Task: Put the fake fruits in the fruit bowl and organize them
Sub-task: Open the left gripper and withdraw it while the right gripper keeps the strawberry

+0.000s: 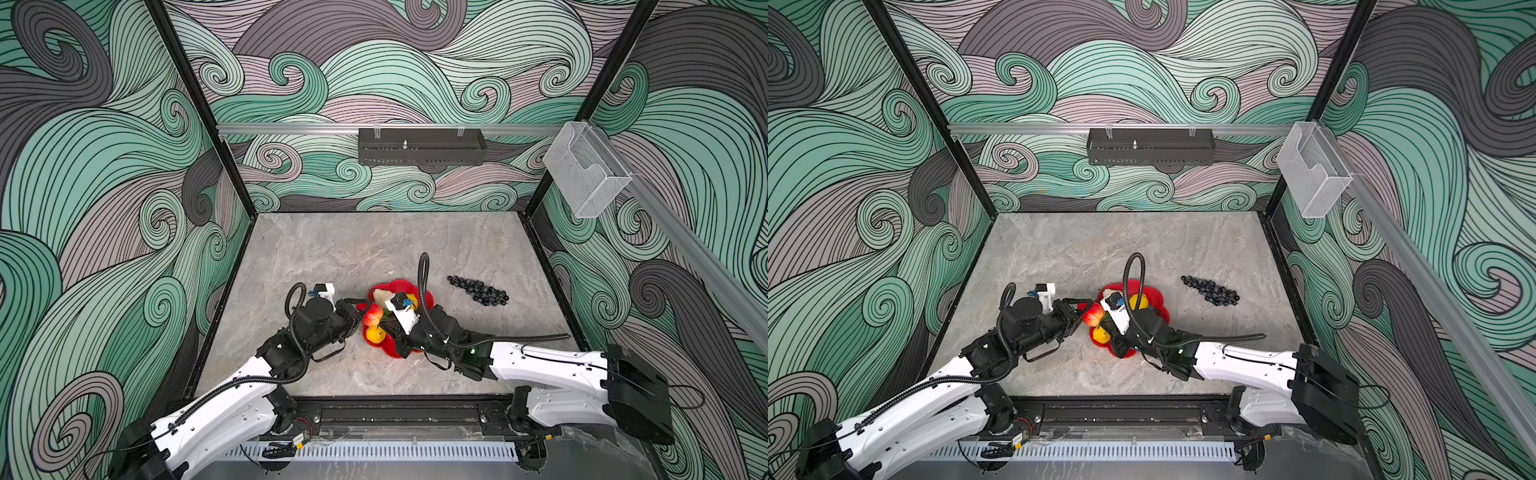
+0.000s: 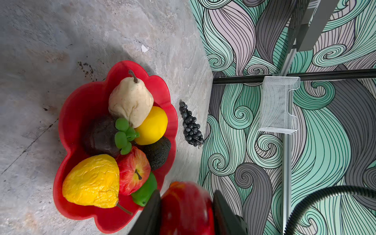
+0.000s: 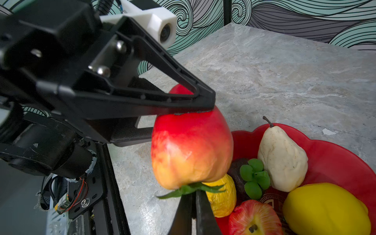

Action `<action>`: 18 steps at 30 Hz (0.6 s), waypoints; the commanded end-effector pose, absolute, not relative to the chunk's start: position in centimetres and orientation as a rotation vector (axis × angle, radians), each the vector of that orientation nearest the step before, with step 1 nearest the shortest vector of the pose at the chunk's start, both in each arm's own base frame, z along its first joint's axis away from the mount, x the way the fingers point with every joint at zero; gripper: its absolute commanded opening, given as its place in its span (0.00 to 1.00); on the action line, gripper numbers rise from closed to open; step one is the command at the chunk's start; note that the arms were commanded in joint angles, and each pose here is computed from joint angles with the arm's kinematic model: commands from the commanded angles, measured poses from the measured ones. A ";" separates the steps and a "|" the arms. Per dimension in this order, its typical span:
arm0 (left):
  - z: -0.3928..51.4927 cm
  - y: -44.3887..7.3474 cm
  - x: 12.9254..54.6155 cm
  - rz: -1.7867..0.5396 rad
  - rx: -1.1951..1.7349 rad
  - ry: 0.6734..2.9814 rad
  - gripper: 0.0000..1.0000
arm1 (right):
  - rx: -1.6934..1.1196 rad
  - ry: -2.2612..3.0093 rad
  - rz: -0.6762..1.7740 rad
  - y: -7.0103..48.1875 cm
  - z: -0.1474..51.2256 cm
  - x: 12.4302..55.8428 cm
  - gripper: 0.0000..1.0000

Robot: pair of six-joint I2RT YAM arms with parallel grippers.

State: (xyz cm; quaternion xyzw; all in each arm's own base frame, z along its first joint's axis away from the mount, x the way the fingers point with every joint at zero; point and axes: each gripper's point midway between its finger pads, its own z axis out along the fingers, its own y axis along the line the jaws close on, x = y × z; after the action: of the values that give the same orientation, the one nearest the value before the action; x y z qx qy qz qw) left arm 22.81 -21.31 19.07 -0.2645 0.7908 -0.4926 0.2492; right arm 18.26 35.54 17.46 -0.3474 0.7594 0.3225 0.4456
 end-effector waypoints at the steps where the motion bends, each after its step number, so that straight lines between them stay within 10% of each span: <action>1: 19.9 -21.8 22.8 -1.373 -0.675 2.141 0.37 | -0.845 1.875 0.779 35.8 18.3 18.7 0.00; 12: 21.5 -18.5 22.8 -1.088 -0.464 2.111 0.84 | -0.838 2.058 0.620 31.9 16.7 18.2 0.00; 18: 21.6 -12.9 22.6 -0.707 -0.370 2.086 0.91 | -0.885 2.260 0.524 28.0 15.1 16.0 0.00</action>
State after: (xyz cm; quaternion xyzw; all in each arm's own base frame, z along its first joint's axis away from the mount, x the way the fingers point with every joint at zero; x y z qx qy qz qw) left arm 22.56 -16.76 22.44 -0.1737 0.8139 -0.3965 0.3875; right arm 17.20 30.59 16.31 -0.3411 0.8278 0.2386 0.3761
